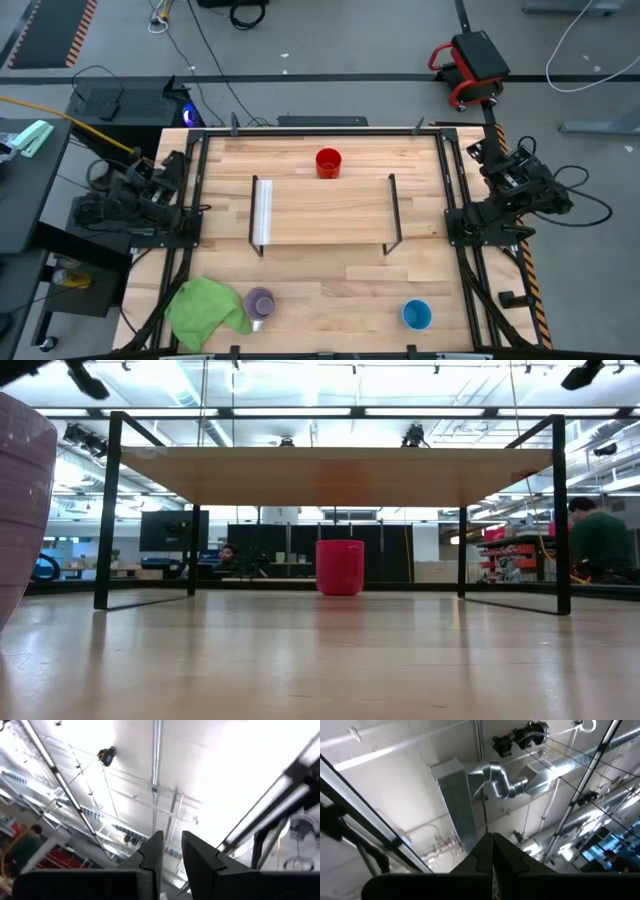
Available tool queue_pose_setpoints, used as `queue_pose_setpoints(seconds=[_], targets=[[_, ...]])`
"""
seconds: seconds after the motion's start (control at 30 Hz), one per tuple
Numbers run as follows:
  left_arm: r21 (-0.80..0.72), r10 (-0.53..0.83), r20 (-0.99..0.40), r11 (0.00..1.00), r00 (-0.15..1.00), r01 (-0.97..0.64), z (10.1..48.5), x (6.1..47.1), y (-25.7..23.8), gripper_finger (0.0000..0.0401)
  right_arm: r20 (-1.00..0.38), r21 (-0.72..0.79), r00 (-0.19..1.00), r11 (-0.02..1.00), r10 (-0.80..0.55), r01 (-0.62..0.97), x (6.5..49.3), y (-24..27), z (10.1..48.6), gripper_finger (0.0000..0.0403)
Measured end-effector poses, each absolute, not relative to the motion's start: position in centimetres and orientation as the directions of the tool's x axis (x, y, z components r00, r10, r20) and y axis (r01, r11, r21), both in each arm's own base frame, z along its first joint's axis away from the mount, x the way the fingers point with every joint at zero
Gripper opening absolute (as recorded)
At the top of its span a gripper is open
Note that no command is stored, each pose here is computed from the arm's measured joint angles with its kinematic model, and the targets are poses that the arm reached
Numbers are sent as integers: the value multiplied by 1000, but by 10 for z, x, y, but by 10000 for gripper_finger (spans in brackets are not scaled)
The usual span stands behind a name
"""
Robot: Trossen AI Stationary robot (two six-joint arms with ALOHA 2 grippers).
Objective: Stack small to large cups/mugs on shelf
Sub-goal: Put the red mug on the shelf
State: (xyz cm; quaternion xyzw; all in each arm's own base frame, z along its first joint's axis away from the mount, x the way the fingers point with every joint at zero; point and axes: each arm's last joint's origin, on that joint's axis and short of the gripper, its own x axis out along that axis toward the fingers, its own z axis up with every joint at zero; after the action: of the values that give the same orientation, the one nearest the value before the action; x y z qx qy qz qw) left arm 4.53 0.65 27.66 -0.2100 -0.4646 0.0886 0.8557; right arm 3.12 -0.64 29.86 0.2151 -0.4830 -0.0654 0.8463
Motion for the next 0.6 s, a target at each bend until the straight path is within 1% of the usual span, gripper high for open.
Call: queue_pose_setpoints(seconds=[0.17, 0.33, 0.47, 0.6], targets=[[-414, 333, 679, 910, 654, -33, 295, 44, 7, 71, 709, 439, 639, 896, -298, -69, 32, -6, 310, 15], [-418, 366, 562, 900, 742, -127, 308, 40, 8, 73, 657, 446, 697, 894, -288, -51, 29, -7, 321, 15], [-453, 447, 464, 862, 765, -229, 311, 36, 11, 70, 608, 459, 729, 888, -314, 0, 28, -8, 331, 15], [-473, 516, 392, 823, 762, -314, 311, 35, 13, 69, 497, 482, 776, 867, -388, 125, 31, -10, 343, 15]])
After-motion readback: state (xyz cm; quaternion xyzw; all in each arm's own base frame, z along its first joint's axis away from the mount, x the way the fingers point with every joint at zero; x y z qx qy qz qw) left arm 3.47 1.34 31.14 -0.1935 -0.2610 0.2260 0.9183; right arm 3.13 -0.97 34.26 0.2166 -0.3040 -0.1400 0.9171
